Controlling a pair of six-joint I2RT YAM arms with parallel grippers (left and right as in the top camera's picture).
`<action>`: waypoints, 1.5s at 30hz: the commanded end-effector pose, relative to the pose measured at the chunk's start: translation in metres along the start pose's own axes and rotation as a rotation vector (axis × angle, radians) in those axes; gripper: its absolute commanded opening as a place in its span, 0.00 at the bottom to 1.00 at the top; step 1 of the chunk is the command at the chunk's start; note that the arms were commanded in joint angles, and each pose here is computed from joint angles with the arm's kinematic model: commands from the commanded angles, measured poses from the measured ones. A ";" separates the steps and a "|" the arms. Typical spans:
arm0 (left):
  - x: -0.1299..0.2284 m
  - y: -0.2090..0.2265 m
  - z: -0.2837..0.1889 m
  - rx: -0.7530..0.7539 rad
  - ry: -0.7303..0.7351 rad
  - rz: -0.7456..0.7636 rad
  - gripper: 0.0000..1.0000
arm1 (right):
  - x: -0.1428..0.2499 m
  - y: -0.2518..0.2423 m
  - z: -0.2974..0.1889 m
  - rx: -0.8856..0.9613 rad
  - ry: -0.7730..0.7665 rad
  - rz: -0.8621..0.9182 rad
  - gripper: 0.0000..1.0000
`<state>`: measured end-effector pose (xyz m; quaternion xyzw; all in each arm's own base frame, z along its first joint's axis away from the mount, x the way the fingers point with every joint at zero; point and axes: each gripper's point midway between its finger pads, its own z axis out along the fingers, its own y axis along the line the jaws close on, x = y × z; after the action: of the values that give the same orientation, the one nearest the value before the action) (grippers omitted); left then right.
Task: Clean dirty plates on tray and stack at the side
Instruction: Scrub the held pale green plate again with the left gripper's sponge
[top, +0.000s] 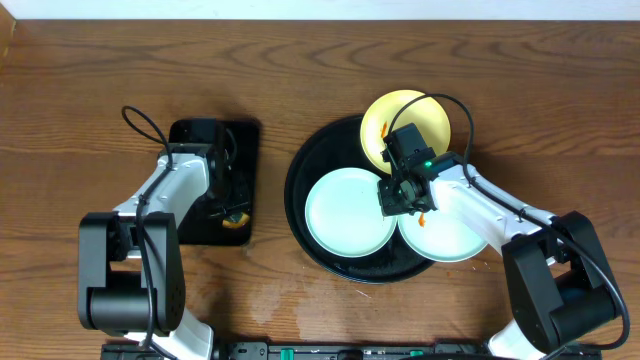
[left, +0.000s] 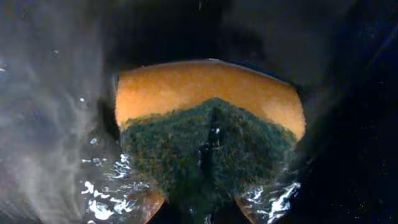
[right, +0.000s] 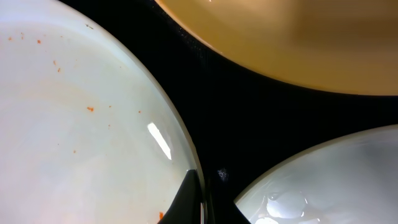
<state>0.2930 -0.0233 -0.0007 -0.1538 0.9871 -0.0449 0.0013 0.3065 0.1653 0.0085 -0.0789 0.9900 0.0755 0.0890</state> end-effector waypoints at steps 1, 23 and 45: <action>-0.006 0.000 -0.016 -0.012 -0.017 0.009 0.07 | -0.011 0.001 -0.010 0.018 -0.046 0.012 0.01; 0.025 -0.177 -0.067 0.428 -0.060 0.081 0.07 | -0.014 -0.001 -0.010 0.029 -0.061 0.013 0.01; 0.091 -0.267 0.013 0.419 0.111 -0.193 0.07 | -0.013 -0.001 -0.010 0.030 -0.058 0.013 0.01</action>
<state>0.2926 -0.3053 0.0237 -0.1913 0.9425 -0.2737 -0.0082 0.3099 0.1629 0.0088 -0.0761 0.9901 0.0677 0.0966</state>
